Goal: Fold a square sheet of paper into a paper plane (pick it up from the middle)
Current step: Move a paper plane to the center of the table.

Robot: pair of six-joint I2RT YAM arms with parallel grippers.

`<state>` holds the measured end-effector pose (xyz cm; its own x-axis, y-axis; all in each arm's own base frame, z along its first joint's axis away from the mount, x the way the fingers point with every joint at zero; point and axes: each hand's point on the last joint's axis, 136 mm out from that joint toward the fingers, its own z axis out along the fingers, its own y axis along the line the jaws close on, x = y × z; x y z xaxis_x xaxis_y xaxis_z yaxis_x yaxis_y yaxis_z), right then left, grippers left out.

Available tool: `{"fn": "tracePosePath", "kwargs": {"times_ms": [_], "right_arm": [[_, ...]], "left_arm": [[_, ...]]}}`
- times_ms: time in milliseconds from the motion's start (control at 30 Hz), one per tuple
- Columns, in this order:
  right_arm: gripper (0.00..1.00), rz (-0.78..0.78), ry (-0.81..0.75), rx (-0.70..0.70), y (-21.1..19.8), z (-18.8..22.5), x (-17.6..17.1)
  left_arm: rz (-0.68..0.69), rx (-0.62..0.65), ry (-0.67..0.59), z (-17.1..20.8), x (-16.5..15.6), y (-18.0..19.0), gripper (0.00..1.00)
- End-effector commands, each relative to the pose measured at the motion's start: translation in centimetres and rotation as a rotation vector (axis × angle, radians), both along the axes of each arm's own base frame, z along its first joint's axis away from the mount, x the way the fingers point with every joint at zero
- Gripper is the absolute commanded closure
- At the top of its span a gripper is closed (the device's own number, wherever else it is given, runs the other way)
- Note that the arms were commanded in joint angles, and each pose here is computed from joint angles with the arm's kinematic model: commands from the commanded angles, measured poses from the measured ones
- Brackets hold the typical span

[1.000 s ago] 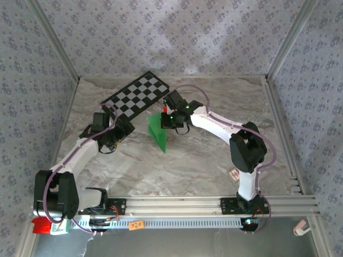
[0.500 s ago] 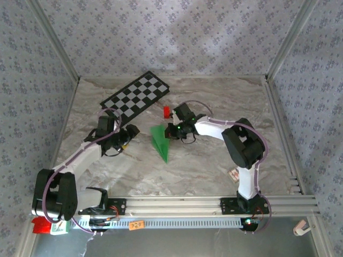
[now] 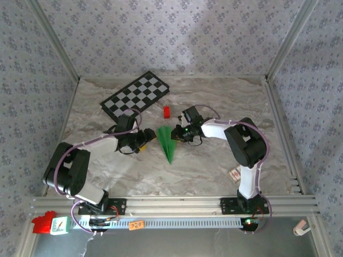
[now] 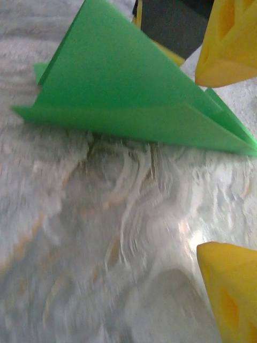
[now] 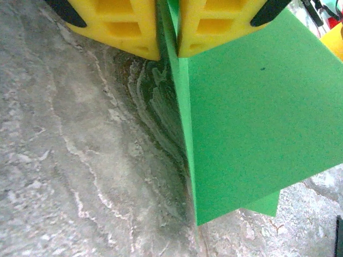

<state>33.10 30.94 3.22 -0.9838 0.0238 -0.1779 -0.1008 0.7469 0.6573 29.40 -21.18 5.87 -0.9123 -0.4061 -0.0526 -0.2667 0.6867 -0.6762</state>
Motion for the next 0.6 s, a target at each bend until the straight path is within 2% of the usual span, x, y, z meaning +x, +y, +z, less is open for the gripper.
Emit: {"fn": "tracePosePath", "kwargs": {"times_ms": [0,233,400,567], "right_arm": [[0.83,0.006,0.006,0.025,0.0,0.7,-0.4],[0.84,0.009,0.009,0.022,-0.1,0.5,-0.5],[0.85,0.012,0.007,0.025,-0.1,0.6,-0.5],[0.84,0.017,0.006,0.027,-0.1,0.9,-0.6]], "left_arm": [[-0.05,-0.05,-0.032,1.0,0.9,-2.1,0.3],[-0.085,-0.051,-0.018,0.4,1.6,-3.8,0.53],[-0.112,-0.048,-0.004,-0.2,2.0,-4.6,0.61],[-0.125,-0.011,0.014,-0.9,2.1,-4.4,0.76]]}}
